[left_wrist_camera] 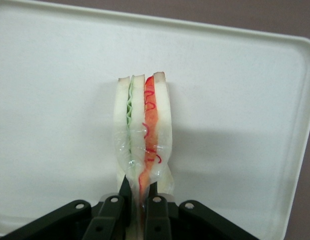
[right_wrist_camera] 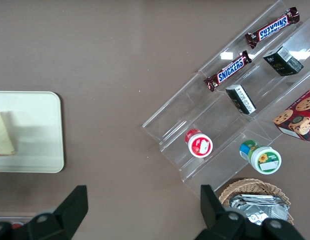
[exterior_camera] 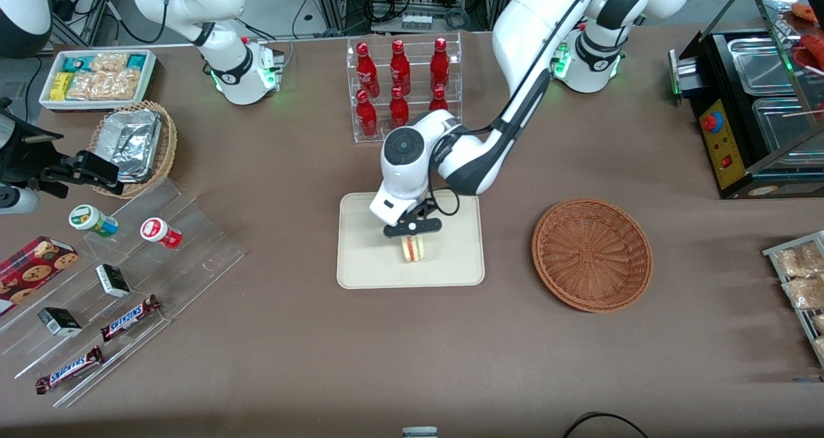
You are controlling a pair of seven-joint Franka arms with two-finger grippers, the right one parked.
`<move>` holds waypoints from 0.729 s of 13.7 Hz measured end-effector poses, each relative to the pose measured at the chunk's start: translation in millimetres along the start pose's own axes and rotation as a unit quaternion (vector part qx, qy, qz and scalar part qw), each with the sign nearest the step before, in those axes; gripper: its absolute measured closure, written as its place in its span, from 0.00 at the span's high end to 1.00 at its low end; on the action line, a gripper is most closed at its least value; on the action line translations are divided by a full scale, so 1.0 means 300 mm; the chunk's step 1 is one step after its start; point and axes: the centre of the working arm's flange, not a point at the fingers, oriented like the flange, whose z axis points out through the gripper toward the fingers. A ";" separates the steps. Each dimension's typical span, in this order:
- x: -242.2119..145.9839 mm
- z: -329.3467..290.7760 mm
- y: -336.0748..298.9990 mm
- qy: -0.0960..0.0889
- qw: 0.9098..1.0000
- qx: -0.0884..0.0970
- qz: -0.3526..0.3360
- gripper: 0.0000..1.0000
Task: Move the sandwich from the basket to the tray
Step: 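Lower the sandwich onto the tray and open the left gripper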
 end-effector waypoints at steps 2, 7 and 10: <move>-0.004 0.016 0.009 0.001 1.000 0.001 0.003 0.14; 0.021 -0.005 0.003 0.013 1.000 0.005 0.006 0.51; 0.094 -0.122 -0.046 0.012 1.000 0.019 -0.013 0.80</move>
